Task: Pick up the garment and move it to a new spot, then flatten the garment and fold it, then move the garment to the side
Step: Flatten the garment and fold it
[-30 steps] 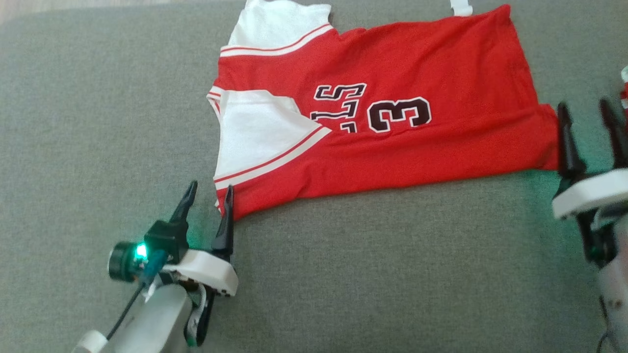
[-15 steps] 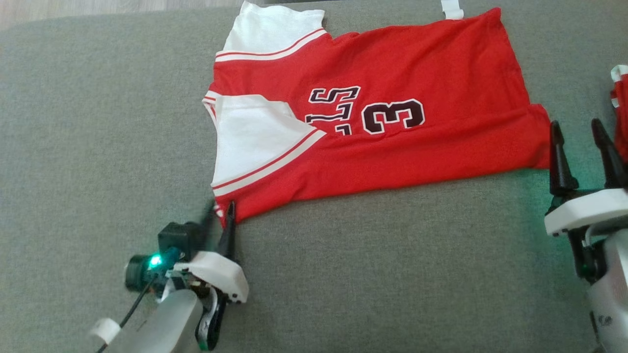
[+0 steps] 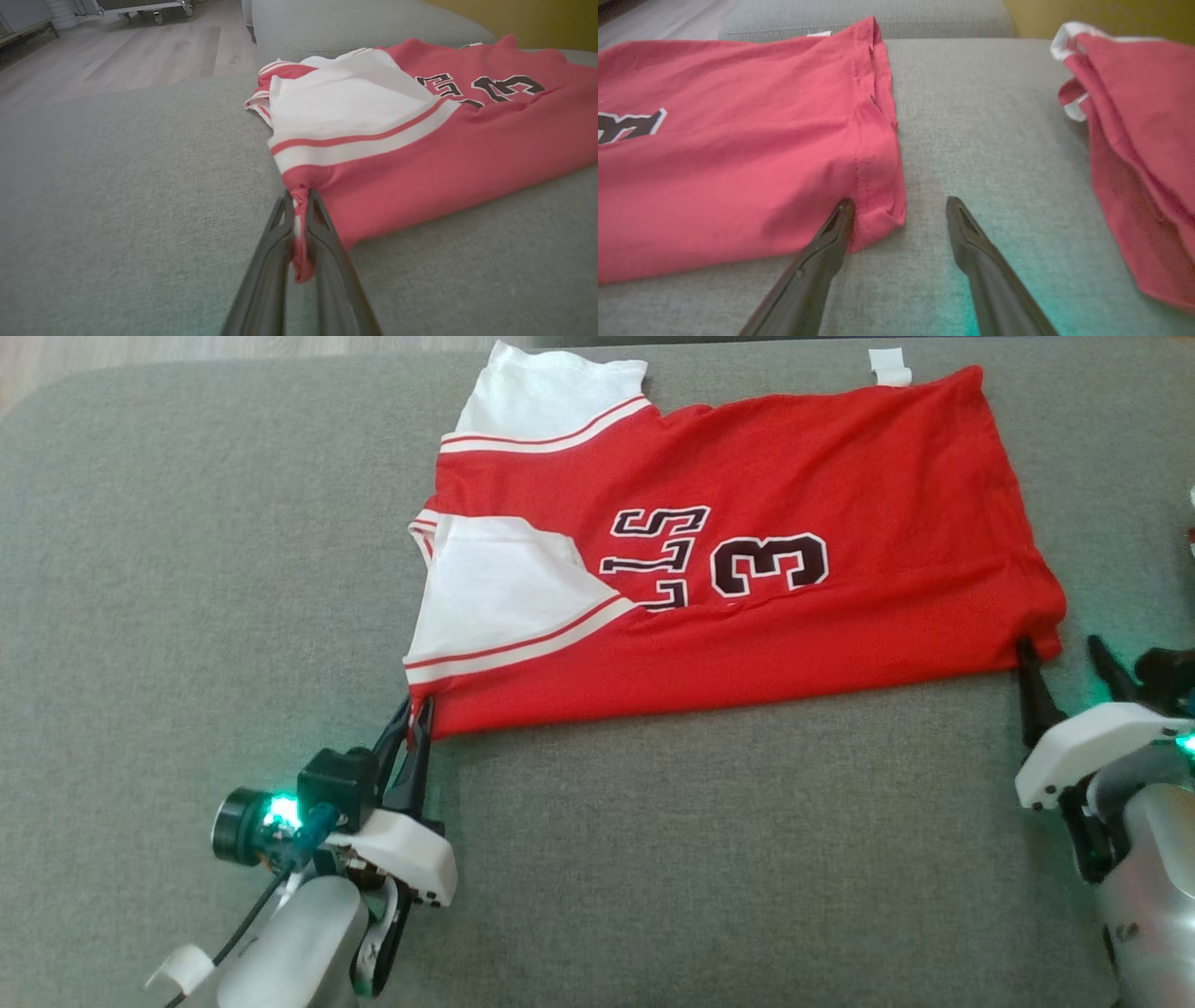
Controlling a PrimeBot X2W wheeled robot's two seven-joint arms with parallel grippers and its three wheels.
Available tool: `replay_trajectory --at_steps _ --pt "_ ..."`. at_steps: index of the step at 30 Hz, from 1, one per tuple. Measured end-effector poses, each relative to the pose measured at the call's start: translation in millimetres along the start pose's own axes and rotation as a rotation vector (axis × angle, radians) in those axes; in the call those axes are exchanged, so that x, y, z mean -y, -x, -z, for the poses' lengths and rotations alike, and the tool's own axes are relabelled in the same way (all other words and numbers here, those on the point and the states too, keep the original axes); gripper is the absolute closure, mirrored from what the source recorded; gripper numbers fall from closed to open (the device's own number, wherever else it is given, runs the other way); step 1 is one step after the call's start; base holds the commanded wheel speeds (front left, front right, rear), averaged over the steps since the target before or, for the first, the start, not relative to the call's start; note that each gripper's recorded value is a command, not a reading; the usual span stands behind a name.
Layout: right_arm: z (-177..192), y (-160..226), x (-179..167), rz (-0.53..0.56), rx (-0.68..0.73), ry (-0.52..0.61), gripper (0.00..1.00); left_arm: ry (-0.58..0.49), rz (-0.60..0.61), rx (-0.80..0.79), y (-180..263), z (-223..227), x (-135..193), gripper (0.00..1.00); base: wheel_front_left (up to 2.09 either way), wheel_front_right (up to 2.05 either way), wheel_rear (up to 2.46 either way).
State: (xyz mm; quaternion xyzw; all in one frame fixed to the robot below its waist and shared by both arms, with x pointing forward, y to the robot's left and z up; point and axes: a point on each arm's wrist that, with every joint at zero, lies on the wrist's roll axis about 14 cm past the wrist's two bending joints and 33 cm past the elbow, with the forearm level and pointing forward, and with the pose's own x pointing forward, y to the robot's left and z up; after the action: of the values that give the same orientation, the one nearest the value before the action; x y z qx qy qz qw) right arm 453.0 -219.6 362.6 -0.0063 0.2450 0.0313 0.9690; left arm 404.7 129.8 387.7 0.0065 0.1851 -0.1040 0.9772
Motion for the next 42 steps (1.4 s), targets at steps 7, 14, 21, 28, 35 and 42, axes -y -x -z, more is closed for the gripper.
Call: replay_trajectory --at_steps 7,14,21,28,35,42 --pt "3.1 -3.7 -13.2 -0.037 -0.049 -0.006 1.00 -0.009 -0.002 0.023 3.3 -9.2 -2.6 1.00 0.00 0.00 0.00" --pt "-6.7 11.7 2.7 -0.027 -0.028 0.040 1.00 -0.024 0.010 0.033 19.8 -10.3 0.5 1.00 0.00 0.00 0.00" --pt "3.0 45.5 13.9 -0.027 -0.015 0.048 1.00 -0.032 0.037 0.055 45.9 -11.9 10.0 1.00 0.00 0.00 0.00" --pt "27.0 87.7 28.2 -0.013 -0.030 0.027 1.00 0.000 0.063 -0.008 80.8 11.4 28.4 1.00 0.00 0.00 0.00" --pt "44.2 116.3 32.4 0.001 -0.070 -0.009 1.00 0.032 0.079 -0.061 100.7 26.4 37.2 1.00 0.00 0.00 0.00" --pt "48.0 129.6 20.8 -0.006 -0.096 -0.039 0.00 0.028 0.089 -0.098 102.6 35.3 37.6 0.76 0.00 0.00 0.00"
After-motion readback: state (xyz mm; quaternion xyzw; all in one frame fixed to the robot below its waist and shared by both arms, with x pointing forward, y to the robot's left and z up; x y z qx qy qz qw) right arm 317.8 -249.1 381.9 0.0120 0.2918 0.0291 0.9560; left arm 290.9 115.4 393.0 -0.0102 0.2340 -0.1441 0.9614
